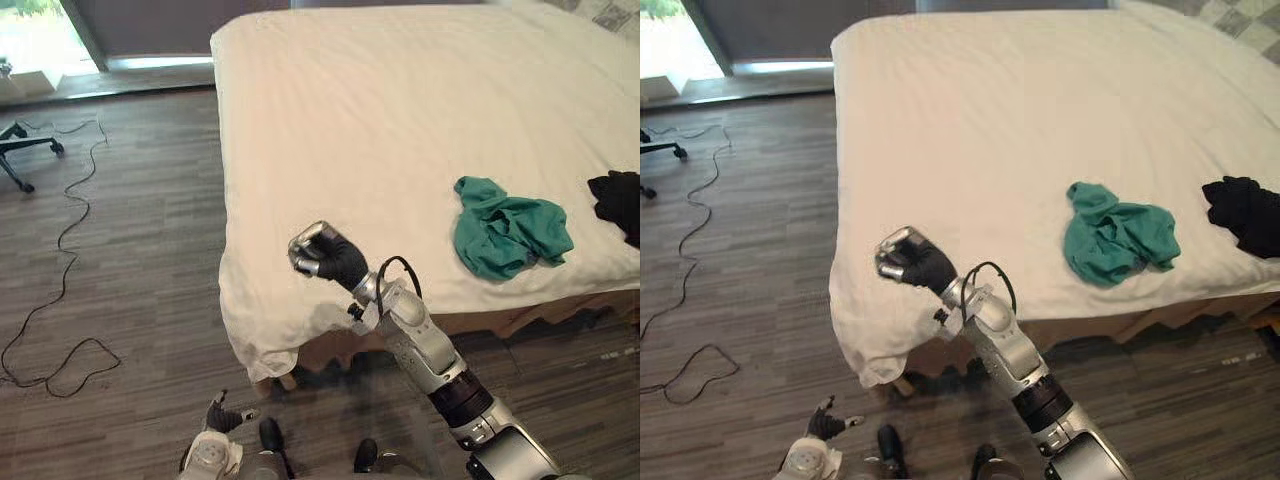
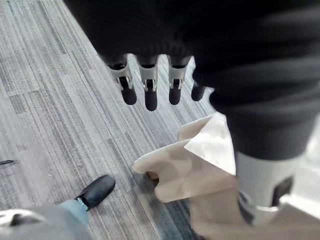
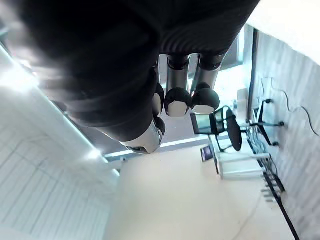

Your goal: Tidy the bed and pick cloth on bed and put in laundry

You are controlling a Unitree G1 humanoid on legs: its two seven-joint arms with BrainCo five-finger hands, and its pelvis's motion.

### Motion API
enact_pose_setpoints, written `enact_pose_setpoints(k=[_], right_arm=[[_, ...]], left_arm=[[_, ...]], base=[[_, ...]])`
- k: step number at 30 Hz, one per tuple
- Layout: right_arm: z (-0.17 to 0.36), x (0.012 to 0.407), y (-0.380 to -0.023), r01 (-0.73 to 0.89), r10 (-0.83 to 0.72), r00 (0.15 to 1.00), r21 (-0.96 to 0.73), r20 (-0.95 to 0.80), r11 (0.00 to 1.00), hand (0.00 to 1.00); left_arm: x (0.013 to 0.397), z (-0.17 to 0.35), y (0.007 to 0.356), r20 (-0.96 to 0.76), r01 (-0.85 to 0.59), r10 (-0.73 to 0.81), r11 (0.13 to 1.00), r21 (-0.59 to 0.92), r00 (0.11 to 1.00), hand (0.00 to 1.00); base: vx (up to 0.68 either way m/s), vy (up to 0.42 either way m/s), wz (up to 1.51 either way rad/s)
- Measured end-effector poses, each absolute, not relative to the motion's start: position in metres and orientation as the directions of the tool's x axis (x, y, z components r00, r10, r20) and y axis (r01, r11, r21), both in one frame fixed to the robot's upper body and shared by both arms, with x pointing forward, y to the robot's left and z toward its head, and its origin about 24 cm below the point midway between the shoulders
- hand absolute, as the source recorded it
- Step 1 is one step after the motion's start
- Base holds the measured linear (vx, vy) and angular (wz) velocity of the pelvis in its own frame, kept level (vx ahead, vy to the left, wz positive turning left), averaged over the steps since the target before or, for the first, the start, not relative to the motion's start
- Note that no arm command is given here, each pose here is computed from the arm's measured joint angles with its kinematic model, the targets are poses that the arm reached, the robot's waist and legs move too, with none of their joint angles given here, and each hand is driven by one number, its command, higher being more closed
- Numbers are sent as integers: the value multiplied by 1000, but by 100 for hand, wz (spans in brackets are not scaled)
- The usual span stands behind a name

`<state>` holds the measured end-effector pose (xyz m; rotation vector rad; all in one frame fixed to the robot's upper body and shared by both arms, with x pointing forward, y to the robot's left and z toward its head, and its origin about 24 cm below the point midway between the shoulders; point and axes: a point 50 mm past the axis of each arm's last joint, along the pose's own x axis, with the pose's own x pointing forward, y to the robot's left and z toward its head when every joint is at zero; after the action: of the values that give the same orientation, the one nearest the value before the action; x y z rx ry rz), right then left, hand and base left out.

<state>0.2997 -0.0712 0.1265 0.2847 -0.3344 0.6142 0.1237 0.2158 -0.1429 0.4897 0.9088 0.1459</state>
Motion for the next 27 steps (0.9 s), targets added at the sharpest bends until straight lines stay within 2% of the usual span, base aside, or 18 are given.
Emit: enact_pose_setpoints(k=[1, 4, 8, 9, 15, 19, 20, 22, 23, 26, 27], right_arm=[[126, 304, -77, -565, 474, 794, 173, 382, 807, 100], [146, 345, -128, -313, 219, 899, 207, 380, 927, 100], [149, 369, -197, -64, -16, 953, 253, 303, 965, 100], [135, 368, -214, 3, -76, 967, 288, 243, 958, 100], [75, 342, -257, 200, -233, 971, 367, 47, 908, 100], [6, 293, -277, 353, -305, 934, 337, -186, 873, 100], [-22, 267, -281, 416, -330, 899, 325, -289, 849, 0], [-43, 244, -281, 474, -354, 863, 335, -360, 814, 0], [-71, 212, -278, 546, -373, 805, 330, -461, 770, 0], [-110, 157, -262, 646, -373, 694, 304, -616, 700, 0], [-127, 125, -252, 693, -365, 625, 276, -690, 666, 0]], left_arm=[[124, -143, 216, -719, 85, 322, 880, 467, 616, 0], [144, -136, 211, -682, 83, 299, 880, 467, 668, 0], [164, -126, 209, -619, 40, 298, 881, 471, 727, 0], [167, -124, 209, -605, 22, 302, 883, 468, 737, 0], [179, -115, 203, -545, -8, 279, 895, 446, 791, 0], [186, -108, 199, -495, -27, 258, 905, 425, 830, 0], [188, -105, 199, -485, -31, 252, 908, 418, 837, 0], [190, -104, 198, -479, -32, 247, 910, 414, 843, 0], [190, -104, 198, -479, -29, 244, 911, 412, 843, 0], [187, -105, 200, -481, -29, 249, 907, 419, 841, 0], [185, -106, 202, -484, -27, 253, 904, 426, 837, 0]], base=[[-94, 23, 6], [-96, 46, 5], [-102, 60, -15], [6, 22, -22], [83, 3, -7], [107, -22, -5], [99, -32, -14], [96, -24, -17], [110, -24, -28], [95, -31, -41], [99, -51, -50]])
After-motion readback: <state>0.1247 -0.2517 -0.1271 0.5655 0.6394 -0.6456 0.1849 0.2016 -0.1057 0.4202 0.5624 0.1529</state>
